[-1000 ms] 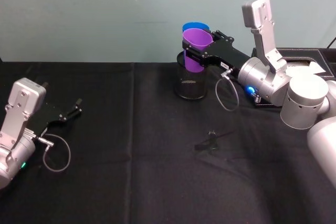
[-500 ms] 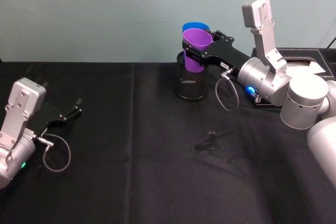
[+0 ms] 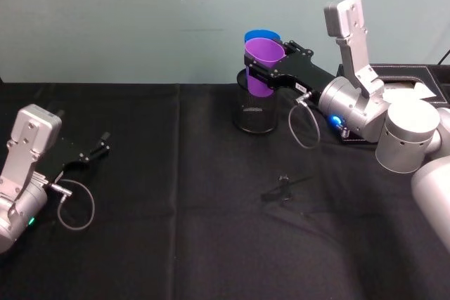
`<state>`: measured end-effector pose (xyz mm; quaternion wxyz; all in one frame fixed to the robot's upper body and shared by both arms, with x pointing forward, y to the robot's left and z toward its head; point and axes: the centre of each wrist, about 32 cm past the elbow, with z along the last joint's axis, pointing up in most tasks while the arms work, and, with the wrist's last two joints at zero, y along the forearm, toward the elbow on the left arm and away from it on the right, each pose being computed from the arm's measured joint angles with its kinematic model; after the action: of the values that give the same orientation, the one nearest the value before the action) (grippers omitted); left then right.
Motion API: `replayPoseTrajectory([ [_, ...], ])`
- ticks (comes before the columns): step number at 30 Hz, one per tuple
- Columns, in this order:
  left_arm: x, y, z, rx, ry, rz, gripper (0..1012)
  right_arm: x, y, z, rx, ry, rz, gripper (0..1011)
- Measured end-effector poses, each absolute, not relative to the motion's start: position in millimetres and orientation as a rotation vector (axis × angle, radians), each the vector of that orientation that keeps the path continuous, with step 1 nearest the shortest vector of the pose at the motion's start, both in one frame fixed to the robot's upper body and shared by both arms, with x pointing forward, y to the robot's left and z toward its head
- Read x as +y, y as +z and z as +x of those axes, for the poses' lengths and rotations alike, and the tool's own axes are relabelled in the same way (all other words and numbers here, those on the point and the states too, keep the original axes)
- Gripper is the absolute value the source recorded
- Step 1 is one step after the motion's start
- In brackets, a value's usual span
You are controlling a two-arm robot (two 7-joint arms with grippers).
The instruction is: Pick up one cup with a gripper and tap it against the other cup.
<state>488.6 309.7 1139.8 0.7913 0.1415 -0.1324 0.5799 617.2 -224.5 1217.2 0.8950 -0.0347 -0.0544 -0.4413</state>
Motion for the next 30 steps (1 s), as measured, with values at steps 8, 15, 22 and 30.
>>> replayPoseTrajectory([
  [8, 309.7, 1139.8, 488.6, -0.285, 1.248, 0.304, 1000, -224.5, 1217.2, 617.2, -0.113, -0.915, -0.072, 732],
  [15, 309.7, 1139.8, 488.6, -0.285, 1.248, 0.304, 1000, -224.5, 1217.2, 617.2, -0.113, -0.915, -0.072, 732],
  [22, 309.7, 1139.8, 488.6, -0.285, 1.248, 0.305, 1000, -224.5, 1217.2, 617.2, -0.113, -0.915, -0.072, 732],
  [30, 309.7, 1139.8, 488.6, -0.285, 1.248, 0.305, 1000, -224.5, 1217.2, 617.2, -0.113, -0.915, -0.072, 732],
])
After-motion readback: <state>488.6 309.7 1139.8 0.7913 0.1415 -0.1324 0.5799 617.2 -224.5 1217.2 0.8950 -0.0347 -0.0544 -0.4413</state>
